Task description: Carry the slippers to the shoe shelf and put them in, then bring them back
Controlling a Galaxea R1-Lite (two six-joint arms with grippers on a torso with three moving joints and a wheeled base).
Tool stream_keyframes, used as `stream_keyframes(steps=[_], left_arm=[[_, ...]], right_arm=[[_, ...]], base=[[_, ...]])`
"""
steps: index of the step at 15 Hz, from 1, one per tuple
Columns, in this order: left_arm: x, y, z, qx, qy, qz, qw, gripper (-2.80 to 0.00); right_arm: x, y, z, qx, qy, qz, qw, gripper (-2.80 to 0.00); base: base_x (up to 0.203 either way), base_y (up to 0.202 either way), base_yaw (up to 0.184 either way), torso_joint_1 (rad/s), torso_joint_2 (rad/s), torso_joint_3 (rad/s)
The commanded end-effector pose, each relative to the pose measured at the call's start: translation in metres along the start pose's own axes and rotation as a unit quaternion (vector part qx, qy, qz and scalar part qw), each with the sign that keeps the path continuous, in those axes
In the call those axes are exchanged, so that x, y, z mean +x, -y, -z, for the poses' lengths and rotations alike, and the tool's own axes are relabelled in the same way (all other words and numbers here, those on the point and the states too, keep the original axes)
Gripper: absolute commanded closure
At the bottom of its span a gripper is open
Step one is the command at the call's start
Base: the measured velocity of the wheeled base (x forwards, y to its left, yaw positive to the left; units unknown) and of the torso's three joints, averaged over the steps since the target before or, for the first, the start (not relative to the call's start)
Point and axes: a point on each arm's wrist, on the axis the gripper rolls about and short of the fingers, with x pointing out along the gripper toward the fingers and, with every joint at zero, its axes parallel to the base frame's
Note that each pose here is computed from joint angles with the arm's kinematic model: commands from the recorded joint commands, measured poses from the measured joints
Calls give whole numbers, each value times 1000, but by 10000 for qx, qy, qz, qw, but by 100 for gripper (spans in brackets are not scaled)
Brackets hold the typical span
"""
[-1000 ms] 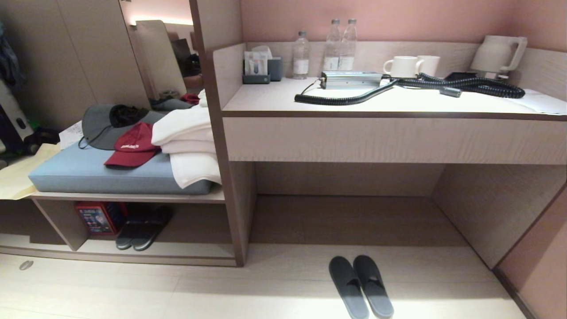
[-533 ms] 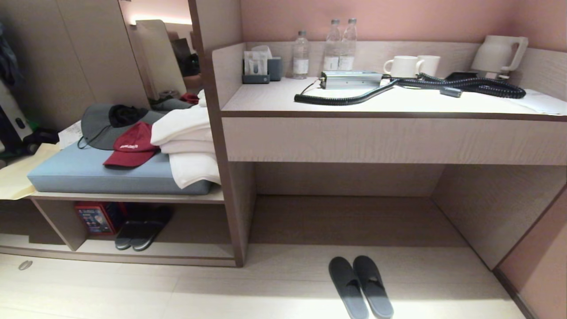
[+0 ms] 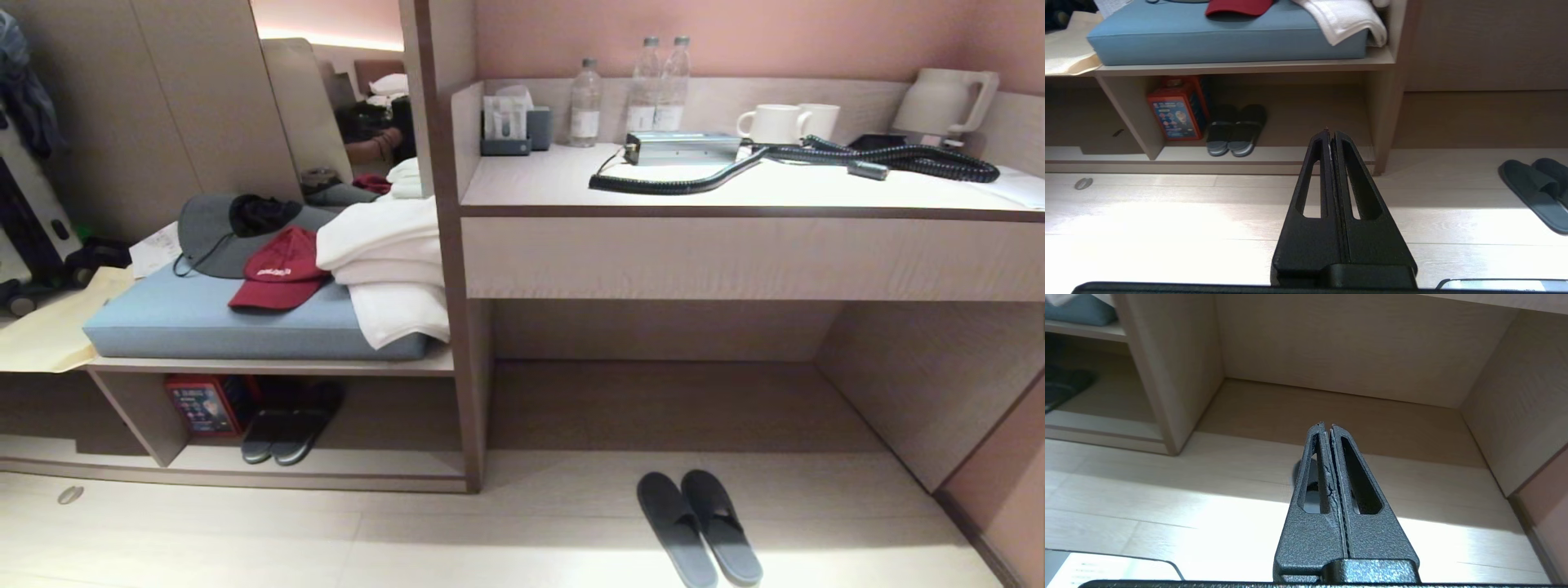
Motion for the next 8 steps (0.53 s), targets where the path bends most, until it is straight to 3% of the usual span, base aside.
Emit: stream_keyframes(steps=[1, 8], left_arm=[[0, 0, 0, -1, -16, -2, 10000, 0], [0, 0, 0, -1, -16, -2, 10000, 0]], right_arm=[[0, 0, 0, -5, 9, -3, 10000, 0], [0, 0, 0, -5, 9, -3, 10000, 0]], base=[[0, 197, -4, 2, 7, 7], [0, 196, -2, 2, 2, 2]])
